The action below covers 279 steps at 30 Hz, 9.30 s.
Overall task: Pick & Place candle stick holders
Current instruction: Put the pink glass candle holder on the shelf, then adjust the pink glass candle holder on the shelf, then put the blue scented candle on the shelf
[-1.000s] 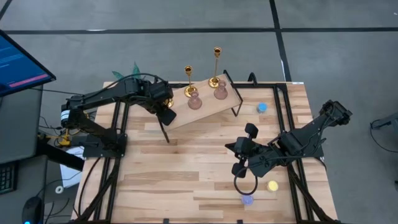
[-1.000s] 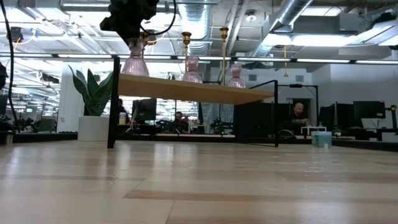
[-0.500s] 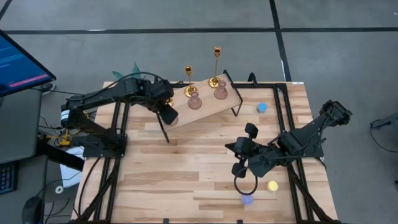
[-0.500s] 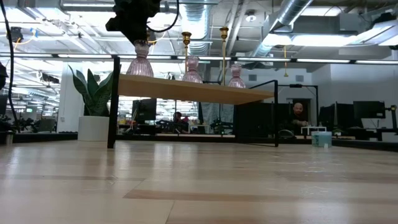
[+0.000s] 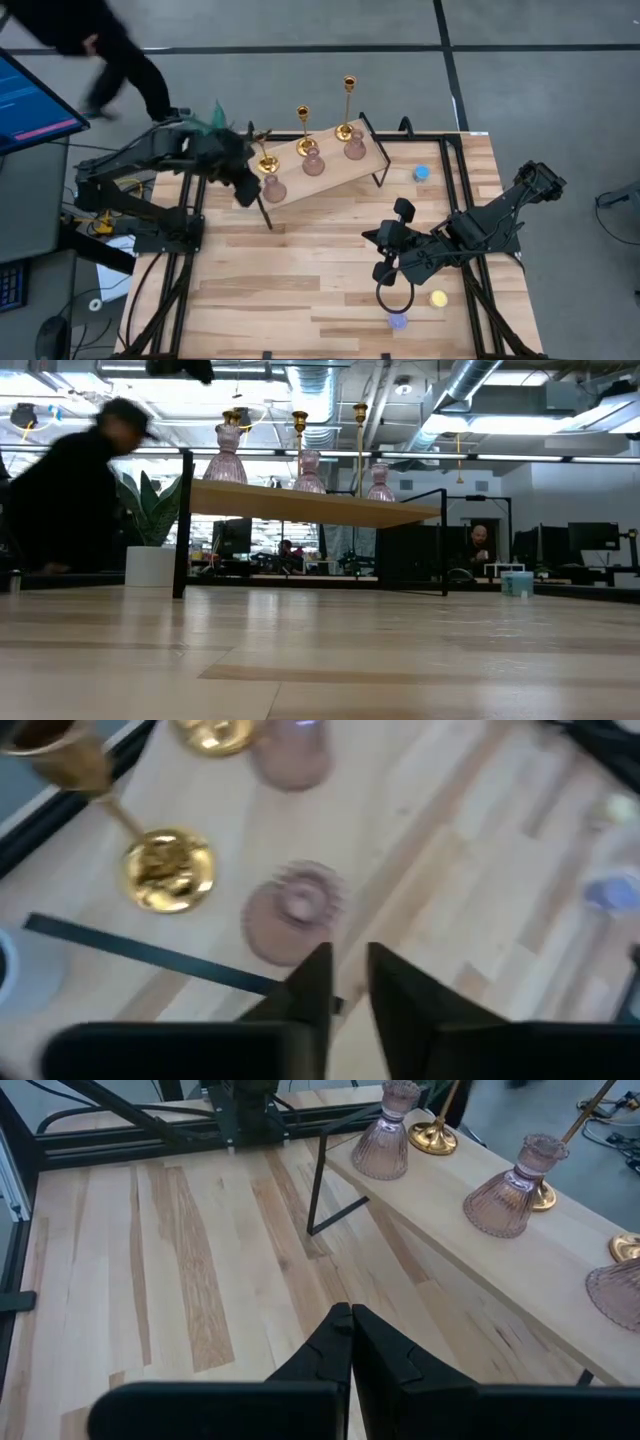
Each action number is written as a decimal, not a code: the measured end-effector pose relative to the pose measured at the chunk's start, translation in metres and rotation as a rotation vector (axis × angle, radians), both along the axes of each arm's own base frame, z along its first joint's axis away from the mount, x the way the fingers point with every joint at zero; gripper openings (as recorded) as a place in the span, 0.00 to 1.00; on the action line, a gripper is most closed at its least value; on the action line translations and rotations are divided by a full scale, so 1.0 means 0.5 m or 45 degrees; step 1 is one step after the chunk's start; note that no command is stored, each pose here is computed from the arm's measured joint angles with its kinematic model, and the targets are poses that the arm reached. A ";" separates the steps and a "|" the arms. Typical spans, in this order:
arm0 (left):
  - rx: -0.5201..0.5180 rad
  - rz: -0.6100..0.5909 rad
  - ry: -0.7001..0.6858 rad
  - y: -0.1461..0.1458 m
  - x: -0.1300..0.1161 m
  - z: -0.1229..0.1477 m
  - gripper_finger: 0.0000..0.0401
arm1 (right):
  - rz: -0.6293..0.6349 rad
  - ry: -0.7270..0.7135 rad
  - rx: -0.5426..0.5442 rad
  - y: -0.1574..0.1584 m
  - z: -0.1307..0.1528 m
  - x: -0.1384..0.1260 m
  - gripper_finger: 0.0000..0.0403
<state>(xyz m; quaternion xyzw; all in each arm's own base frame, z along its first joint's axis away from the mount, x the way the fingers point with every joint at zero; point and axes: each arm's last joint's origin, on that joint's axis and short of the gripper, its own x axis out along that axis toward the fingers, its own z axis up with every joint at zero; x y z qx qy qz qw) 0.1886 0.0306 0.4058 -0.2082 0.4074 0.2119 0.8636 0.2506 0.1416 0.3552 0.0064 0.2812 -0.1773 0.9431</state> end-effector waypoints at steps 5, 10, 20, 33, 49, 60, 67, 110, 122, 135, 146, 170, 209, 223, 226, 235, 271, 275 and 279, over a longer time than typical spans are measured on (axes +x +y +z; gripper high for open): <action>0.217 -0.023 -0.196 -0.077 -0.026 0.027 0.02 | -0.002 -0.002 0.003 0.000 0.000 0.000 0.00; 0.388 -0.111 -0.437 -0.168 -0.036 -0.008 0.01 | -0.001 0.014 -0.007 0.005 -0.009 0.007 0.00; 0.421 -0.151 -0.591 -0.238 -0.005 -0.185 0.00 | 0.024 0.061 -0.006 0.017 -0.029 0.020 0.00; 0.570 -0.022 -0.493 -0.167 0.025 -0.261 0.00 | 0.019 0.071 -0.015 0.017 -0.032 0.024 0.00; 0.636 0.049 -0.396 -0.094 0.039 -0.291 0.00 | 0.024 0.078 -0.027 0.017 -0.033 0.023 0.00; 0.669 0.071 -0.349 -0.051 0.042 -0.291 0.00 | 0.024 0.078 -0.027 0.017 -0.033 0.023 0.00; 0.686 0.068 -0.345 -0.029 0.045 -0.287 0.00 | 0.024 0.077 -0.027 0.017 -0.033 0.023 0.00; 0.557 -0.397 -1.121 -0.198 -0.102 -0.140 0.01 | -0.274 0.139 -0.084 -0.201 -0.184 0.272 0.00; 0.707 -0.533 -1.092 -0.217 -0.124 -0.138 0.01 | -0.275 0.201 -0.375 -0.240 -0.215 0.307 0.00; 0.762 -0.583 -1.065 -0.219 -0.126 -0.141 0.01 | -0.302 0.212 -0.358 -0.311 -0.210 0.312 0.00; 0.766 -0.588 -1.055 -0.219 -0.126 -0.143 0.01 | -0.323 0.225 -0.344 -0.349 -0.211 0.311 0.00; 0.742 -0.595 -1.062 -0.222 -0.128 -0.144 0.01 | -0.240 0.232 -0.365 -0.305 -0.085 0.200 0.00; 0.643 -0.629 -1.101 -0.233 -0.133 -0.144 0.12 | -0.752 0.869 0.340 -0.318 -0.054 -0.113 0.49; 0.498 -0.586 -1.139 -0.234 -0.133 -0.143 0.52 | -1.048 0.939 0.609 -0.516 -0.137 -0.155 0.95; 0.472 -0.575 -1.144 -0.234 -0.133 -0.143 0.56 | -1.041 0.870 0.687 -0.535 -0.166 -0.177 0.92; 0.429 -0.543 -1.148 -0.233 -0.133 -0.143 0.58 | -1.177 0.716 0.782 -0.572 -0.240 -0.207 0.92; 0.384 -0.518 -1.155 -0.233 -0.133 -0.143 0.55 | -1.290 0.402 0.811 -0.638 -0.239 -0.230 0.92; 0.384 -0.518 -1.155 -0.233 -0.133 -0.143 0.55 | -1.289 0.405 0.807 -0.638 -0.239 -0.230 0.92; 0.384 -0.518 -1.155 -0.233 -0.133 -0.143 0.54 | -1.307 0.408 0.816 -0.642 -0.244 -0.227 0.92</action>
